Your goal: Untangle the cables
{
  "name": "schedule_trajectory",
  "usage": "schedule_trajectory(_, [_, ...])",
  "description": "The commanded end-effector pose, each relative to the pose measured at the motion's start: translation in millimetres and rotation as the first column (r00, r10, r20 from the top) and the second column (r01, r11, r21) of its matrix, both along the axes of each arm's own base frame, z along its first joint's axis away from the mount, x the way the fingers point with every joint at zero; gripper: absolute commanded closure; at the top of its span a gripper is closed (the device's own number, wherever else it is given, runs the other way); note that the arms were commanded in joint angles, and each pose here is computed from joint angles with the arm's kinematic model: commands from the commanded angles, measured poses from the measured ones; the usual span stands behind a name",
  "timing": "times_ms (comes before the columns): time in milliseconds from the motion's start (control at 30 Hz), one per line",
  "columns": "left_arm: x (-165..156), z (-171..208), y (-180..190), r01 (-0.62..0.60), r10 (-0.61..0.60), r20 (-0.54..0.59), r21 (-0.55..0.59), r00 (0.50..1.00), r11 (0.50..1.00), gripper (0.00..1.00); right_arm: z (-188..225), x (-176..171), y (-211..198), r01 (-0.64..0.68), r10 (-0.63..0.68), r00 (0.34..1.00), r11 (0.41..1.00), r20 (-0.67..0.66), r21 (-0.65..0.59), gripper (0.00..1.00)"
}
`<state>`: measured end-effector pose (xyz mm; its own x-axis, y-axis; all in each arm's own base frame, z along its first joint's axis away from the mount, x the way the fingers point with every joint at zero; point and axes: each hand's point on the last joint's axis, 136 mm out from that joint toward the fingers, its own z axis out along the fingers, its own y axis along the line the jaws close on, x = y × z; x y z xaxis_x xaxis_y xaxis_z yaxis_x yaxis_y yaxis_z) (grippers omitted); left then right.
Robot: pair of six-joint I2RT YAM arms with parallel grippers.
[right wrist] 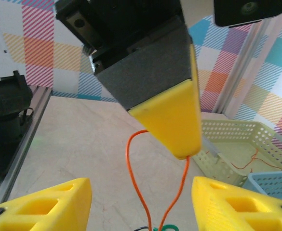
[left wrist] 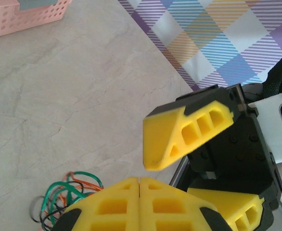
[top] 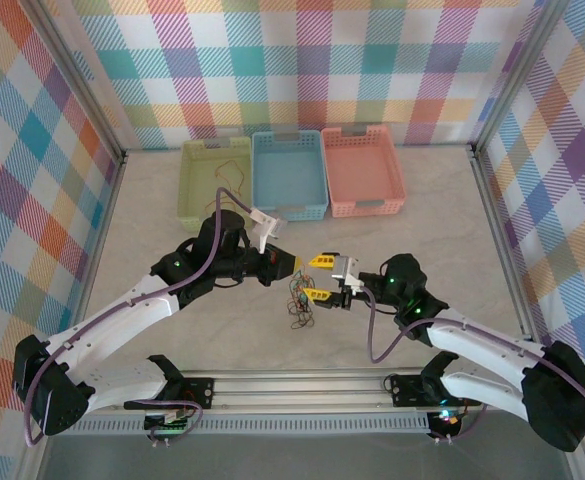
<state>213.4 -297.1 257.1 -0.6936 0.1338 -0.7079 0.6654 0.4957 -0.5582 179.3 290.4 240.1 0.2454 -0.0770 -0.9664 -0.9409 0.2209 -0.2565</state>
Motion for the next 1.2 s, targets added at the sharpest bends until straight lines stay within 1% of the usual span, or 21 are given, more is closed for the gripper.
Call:
schedule_trajectory(0, [-8.2, 10.7, -1.6, 0.032, -0.032, 0.022, -0.012, 0.999, 0.999, 1.0, 1.7, 8.7, -3.7, 0.067, -0.067, 0.998, 0.998, 0.004, 0.014, 0.42])
schedule_trajectory(100, [-10.3, 8.3, -0.7, 0.039, -0.039, 0.02, -0.005, 0.999, 0.999, 1.0, 8.0, 18.0, -4.8, 0.113, -0.112, 0.994, 0.992, -0.015, 0.051, 0.42])
schedule_trajectory(233, [-12.1, 4.9, 0.8, 0.041, -0.041, 0.016, -0.002, 0.999, 0.999, 1.0, 5.8, 18.5, 0.9, 0.088, -0.087, 0.996, 0.995, -0.033, 0.036, 0.45])
schedule_trajectory(367, [-14.7, 6.2, -1.0, 0.055, -0.055, 0.01, -0.013, 0.998, 0.998, 1.0, -5.8, 21.8, 11.7, 0.049, -0.049, 0.996, 0.999, -0.073, 0.005, 0.49])
schedule_trajectory(467, [-17.4, 7.1, -2.7, 0.069, -0.069, 0.008, -0.02, 0.998, 0.997, 1.0, -9.4, 24.9, 16.8, 0.039, -0.037, 0.995, 0.999, -0.088, 0.014, 0.5])
schedule_trajectory(633, [-22.1, 4.0, -5.1, 0.088, -0.088, 0.002, -0.015, 0.996, 0.996, 1.0, -11.6, 35.3, 22.3, 0.058, -0.056, 0.991, 0.998, -0.122, 0.014, 0.52])
schedule_trajectory(767, [-21.6, 0.4, -4.8, 0.084, -0.084, 0.004, -0.008, 0.996, 0.996, 1.0, -12.8, 32.5, 24.8, 0.034, -0.031, 0.991, 0.999, -0.13, 0.02, 0.53])
schedule_trajectory(833, [-20.3, -0.1, -5.1, 0.079, -0.078, 0.006, -0.009, 0.997, 0.997, 1.0, -14.7, 28.3, 23.3, 0.022, -0.021, 0.991, 1.0, -0.129, 0.006, 0.52])
schedule_trajectory(1000, [-19.8, 0.8, -4.9, 0.074, -0.074, 0.012, -0.014, 0.997, 0.997, 1.0, -21.3, 17.0, 17.0, 0.0, -0.001, 0.994, 1.0, -0.107, -0.013, 0.45])
schedule_trajectory(1167, [-19.3, 0.6, -3.7, 0.071, -0.07, 0.02, -0.01, 0.997, 0.997, 1.0, -18.3, 8.7, 13.3, -0.023, 0.021, 0.997, 1.0, -0.074, -0.017, 0.39])
